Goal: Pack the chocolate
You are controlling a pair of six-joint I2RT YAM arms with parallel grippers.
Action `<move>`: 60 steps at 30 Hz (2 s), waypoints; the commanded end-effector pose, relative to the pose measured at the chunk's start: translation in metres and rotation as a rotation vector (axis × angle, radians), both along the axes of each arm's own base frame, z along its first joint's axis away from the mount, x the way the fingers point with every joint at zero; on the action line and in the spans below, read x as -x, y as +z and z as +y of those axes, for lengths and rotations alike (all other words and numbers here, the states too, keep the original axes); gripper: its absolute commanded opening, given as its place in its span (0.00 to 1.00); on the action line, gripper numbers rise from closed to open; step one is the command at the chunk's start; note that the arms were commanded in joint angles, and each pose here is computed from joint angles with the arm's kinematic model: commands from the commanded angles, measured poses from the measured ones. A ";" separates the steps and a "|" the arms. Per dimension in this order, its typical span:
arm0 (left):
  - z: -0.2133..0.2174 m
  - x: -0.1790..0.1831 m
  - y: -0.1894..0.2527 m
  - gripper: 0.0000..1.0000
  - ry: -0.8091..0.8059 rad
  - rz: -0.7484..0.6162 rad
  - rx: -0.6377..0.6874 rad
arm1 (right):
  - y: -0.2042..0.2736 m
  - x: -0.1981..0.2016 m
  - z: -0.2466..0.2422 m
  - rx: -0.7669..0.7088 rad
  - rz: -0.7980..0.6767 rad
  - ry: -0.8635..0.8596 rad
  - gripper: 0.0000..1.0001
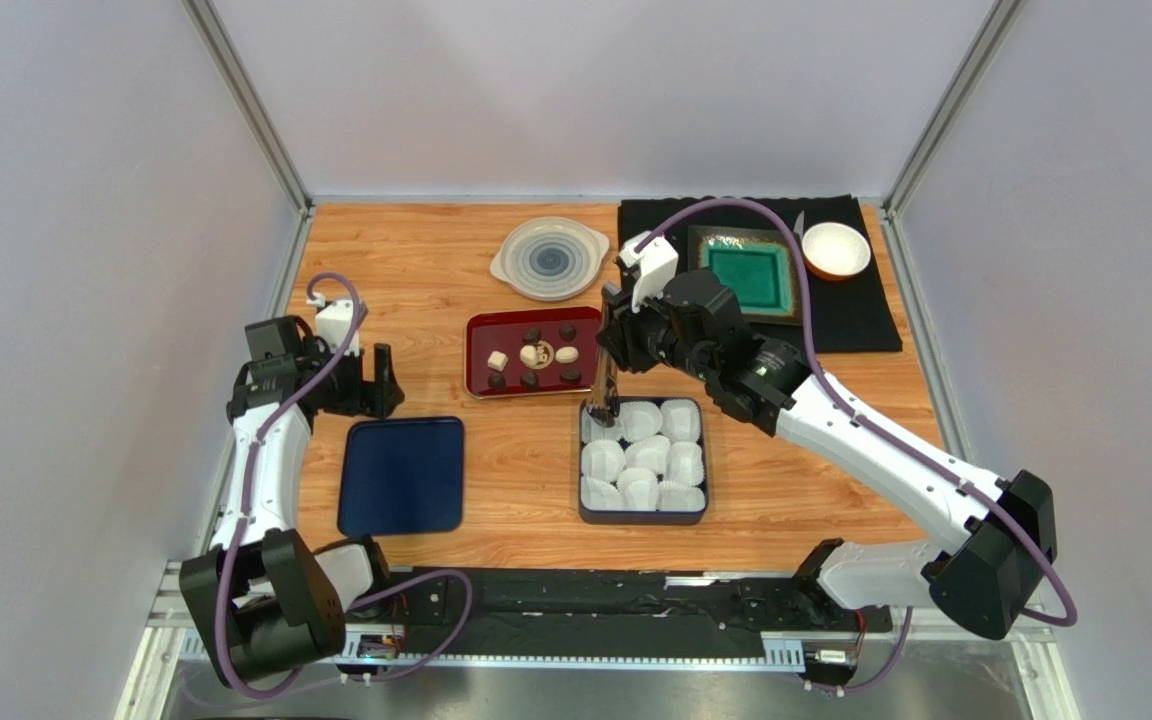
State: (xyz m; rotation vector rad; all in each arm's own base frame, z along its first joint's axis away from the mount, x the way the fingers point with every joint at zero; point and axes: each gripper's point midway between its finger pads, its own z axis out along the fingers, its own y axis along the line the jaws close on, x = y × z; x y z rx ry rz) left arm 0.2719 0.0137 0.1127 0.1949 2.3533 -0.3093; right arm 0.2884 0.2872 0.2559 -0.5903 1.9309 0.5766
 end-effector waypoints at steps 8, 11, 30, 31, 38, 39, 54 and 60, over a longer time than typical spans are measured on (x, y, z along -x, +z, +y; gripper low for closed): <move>0.001 -0.003 0.014 0.91 -0.019 -0.047 -0.013 | 0.048 -0.007 0.003 -0.090 -0.104 -0.005 0.32; 0.001 -0.004 0.015 0.91 -0.019 -0.049 -0.011 | 0.051 -0.006 0.003 -0.094 -0.109 0.000 0.33; 0.001 -0.004 0.018 0.91 -0.021 -0.054 -0.012 | 0.052 -0.003 0.000 -0.094 -0.104 0.002 0.36; 0.000 -0.004 0.018 0.91 -0.023 -0.053 -0.011 | 0.052 -0.002 0.000 -0.094 -0.105 0.002 0.36; 0.000 -0.003 0.018 0.91 -0.023 -0.055 -0.008 | 0.058 -0.003 0.002 -0.106 -0.118 0.005 0.35; -0.001 -0.003 0.018 0.91 -0.024 -0.055 -0.008 | 0.059 -0.005 0.003 -0.106 -0.122 0.006 0.35; 0.001 -0.002 0.017 0.91 -0.022 -0.059 -0.021 | 0.089 -0.044 0.052 -0.133 -0.173 0.059 0.34; -0.002 -0.001 0.012 0.91 -0.031 -0.049 0.000 | 0.077 -0.076 0.079 -0.115 -0.171 0.052 0.35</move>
